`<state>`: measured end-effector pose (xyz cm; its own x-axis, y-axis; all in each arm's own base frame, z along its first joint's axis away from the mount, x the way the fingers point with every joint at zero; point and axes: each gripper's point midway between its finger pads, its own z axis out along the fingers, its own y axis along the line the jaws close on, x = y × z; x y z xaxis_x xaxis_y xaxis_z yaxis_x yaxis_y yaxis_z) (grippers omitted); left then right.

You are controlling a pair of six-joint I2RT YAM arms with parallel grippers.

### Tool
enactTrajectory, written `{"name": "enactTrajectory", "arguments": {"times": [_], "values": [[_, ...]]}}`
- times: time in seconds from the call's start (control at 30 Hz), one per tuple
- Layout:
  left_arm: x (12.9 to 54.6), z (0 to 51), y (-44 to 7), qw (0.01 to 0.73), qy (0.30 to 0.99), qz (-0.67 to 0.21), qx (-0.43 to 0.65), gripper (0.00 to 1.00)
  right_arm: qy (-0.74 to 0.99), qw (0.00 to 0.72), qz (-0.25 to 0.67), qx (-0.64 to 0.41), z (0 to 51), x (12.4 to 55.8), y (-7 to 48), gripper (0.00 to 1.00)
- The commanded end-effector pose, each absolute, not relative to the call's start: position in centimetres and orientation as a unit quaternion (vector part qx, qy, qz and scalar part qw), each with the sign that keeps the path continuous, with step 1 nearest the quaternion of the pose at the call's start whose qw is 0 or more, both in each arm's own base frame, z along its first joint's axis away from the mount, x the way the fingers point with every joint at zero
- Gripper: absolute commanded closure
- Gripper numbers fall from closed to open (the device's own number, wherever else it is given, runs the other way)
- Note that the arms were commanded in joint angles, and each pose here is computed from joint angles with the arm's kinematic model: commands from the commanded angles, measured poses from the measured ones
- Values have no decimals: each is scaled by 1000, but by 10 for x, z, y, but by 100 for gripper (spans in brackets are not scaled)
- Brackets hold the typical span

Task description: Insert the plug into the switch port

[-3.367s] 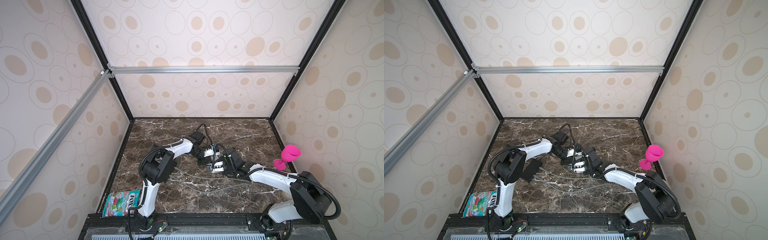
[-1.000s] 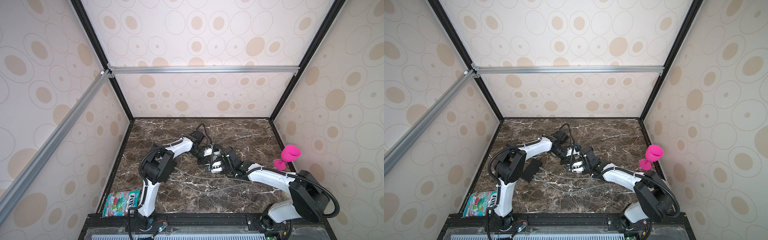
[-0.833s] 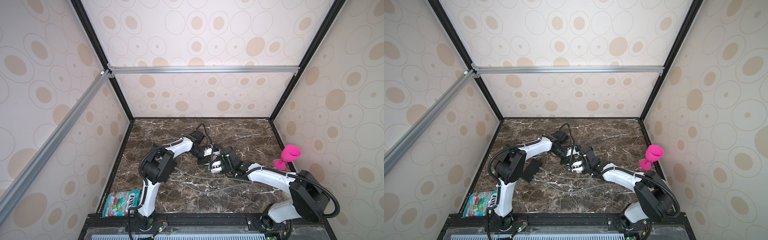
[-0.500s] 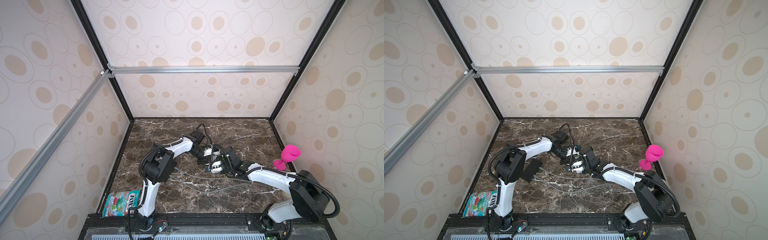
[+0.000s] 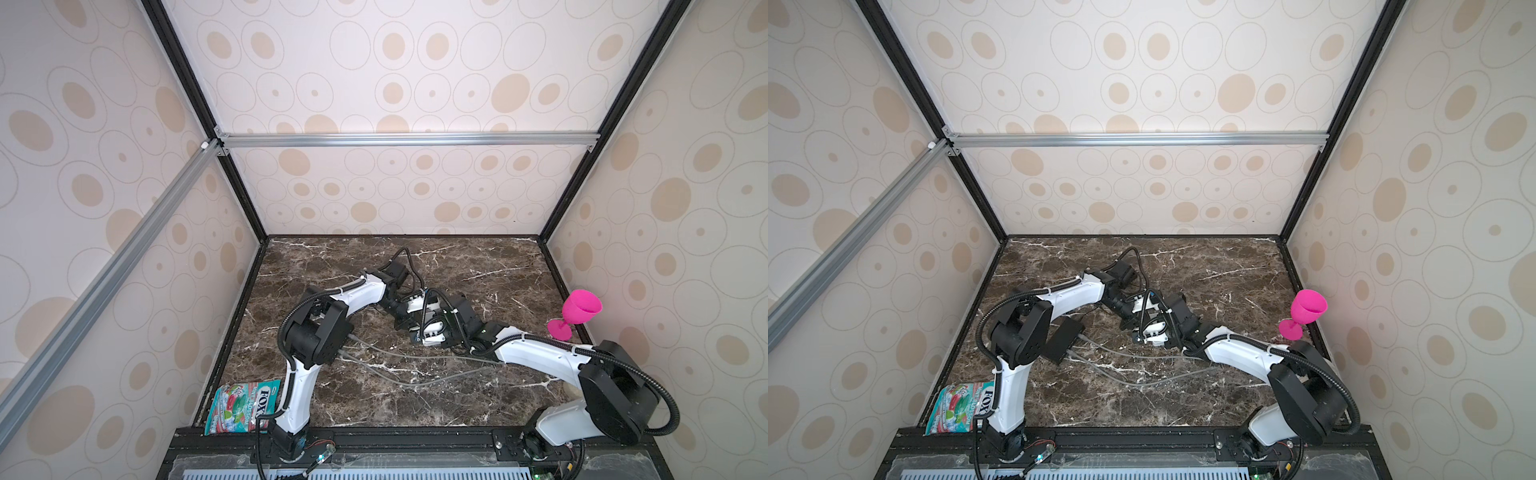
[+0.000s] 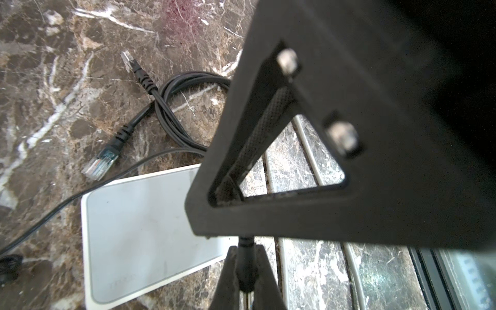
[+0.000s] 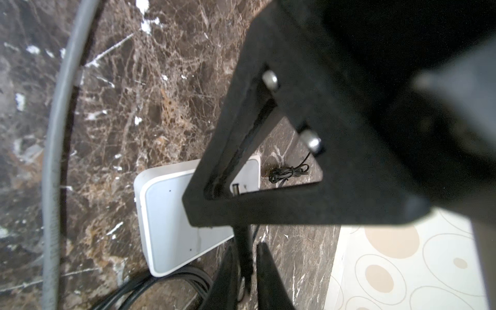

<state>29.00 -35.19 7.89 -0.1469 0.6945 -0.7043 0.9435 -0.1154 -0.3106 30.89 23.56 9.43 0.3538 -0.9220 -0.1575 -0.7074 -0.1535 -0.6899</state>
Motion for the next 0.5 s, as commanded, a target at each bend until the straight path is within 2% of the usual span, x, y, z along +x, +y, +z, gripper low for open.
{"name": "enactTrajectory", "arguments": {"times": [0.0,0.17,0.27,0.33,0.47], "values": [[291,81,-356,158,633,-403,642,100,534,366,-151,-747,109,308,244,85],[291,80,-356,156,634,-404,641,100,535,366,-151,-747,109,308,245,88],[292,80,-356,156,635,-402,641,100,538,366,-150,-744,109,308,245,99],[293,82,-356,163,634,-401,641,80,550,375,-146,-732,114,310,246,100],[295,104,-355,210,624,-400,637,59,572,389,-132,-710,125,312,244,100]]}}
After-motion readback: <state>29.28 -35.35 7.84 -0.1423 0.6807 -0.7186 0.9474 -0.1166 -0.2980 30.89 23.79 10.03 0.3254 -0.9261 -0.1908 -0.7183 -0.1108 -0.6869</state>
